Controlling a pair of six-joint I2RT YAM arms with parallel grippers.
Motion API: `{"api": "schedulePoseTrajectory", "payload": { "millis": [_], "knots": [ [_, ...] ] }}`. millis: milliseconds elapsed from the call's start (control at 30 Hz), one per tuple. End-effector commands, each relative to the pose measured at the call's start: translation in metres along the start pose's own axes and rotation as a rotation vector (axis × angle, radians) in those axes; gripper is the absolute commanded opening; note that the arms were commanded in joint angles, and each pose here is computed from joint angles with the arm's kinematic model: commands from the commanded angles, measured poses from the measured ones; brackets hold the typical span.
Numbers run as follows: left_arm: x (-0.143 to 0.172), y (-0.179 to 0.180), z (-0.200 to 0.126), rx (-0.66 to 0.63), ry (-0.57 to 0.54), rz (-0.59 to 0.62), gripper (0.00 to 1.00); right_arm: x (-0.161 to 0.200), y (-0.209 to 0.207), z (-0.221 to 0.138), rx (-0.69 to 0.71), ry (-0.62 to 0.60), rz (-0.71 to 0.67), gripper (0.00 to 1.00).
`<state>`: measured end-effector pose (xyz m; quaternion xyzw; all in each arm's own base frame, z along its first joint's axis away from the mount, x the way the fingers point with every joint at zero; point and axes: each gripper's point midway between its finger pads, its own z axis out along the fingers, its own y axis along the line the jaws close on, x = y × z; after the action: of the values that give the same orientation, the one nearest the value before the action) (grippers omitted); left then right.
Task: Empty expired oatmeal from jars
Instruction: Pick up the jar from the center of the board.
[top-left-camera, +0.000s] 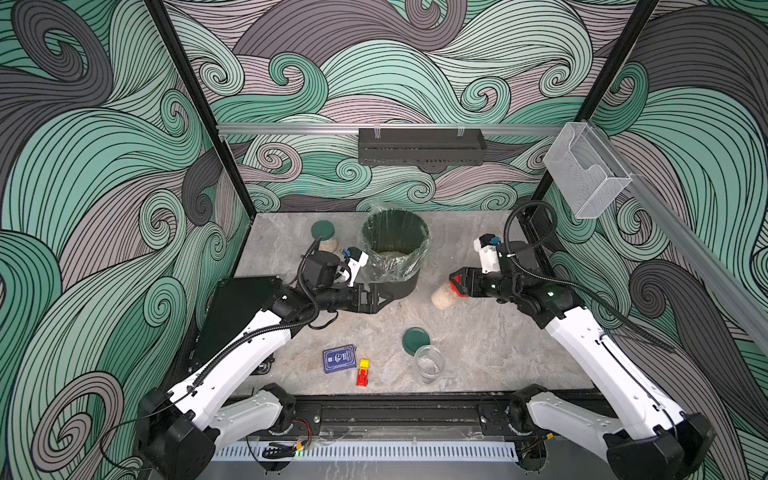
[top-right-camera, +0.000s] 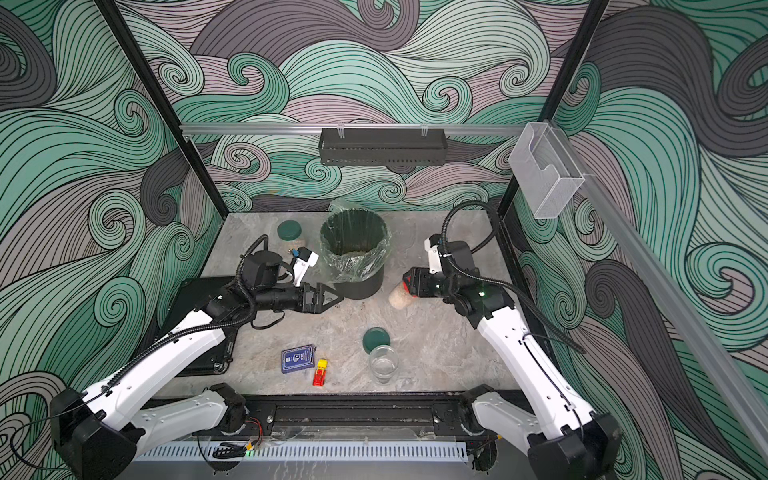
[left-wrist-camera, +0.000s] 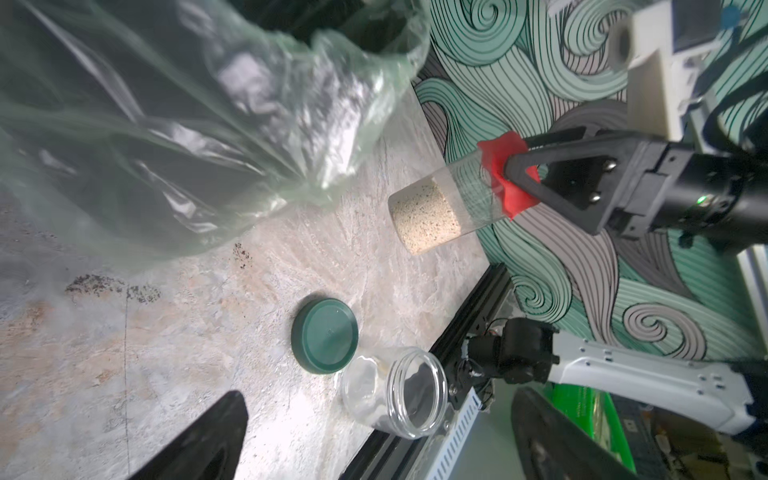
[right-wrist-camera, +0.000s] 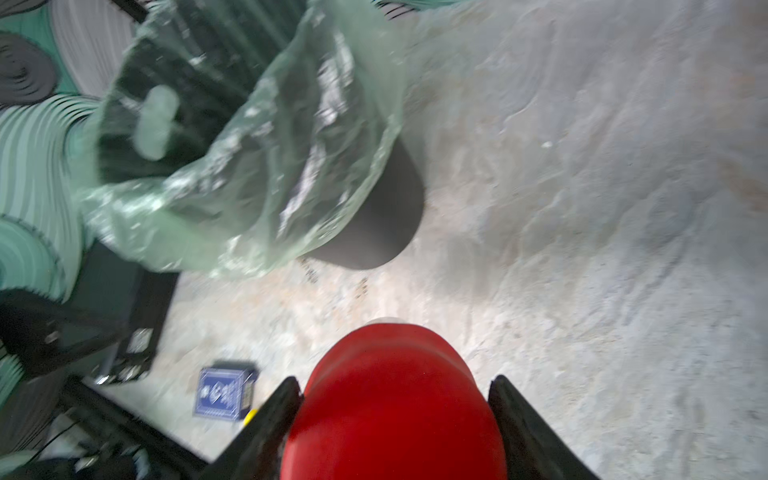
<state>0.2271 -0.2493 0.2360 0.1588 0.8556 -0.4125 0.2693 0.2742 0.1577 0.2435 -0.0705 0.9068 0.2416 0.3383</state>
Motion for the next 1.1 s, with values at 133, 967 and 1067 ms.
{"api": "schedulePoseTrajectory", "payload": {
  "millis": [133,967,1067],
  "knots": [
    [0.01,-0.019,0.009,0.029,-0.086,0.169,0.99,0.008,0.062,-0.027,-0.298,0.056,0.002,0.65],
    [0.027,-0.064,0.028,-0.066,-0.282,0.766,0.98,0.011,0.135,-0.052,-0.534,0.087,-0.034,0.63],
    [0.022,-0.065,0.026,-0.08,-0.297,0.797,0.98,0.013,0.14,-0.053,-0.54,0.097,-0.041,0.63]
  ]
}}
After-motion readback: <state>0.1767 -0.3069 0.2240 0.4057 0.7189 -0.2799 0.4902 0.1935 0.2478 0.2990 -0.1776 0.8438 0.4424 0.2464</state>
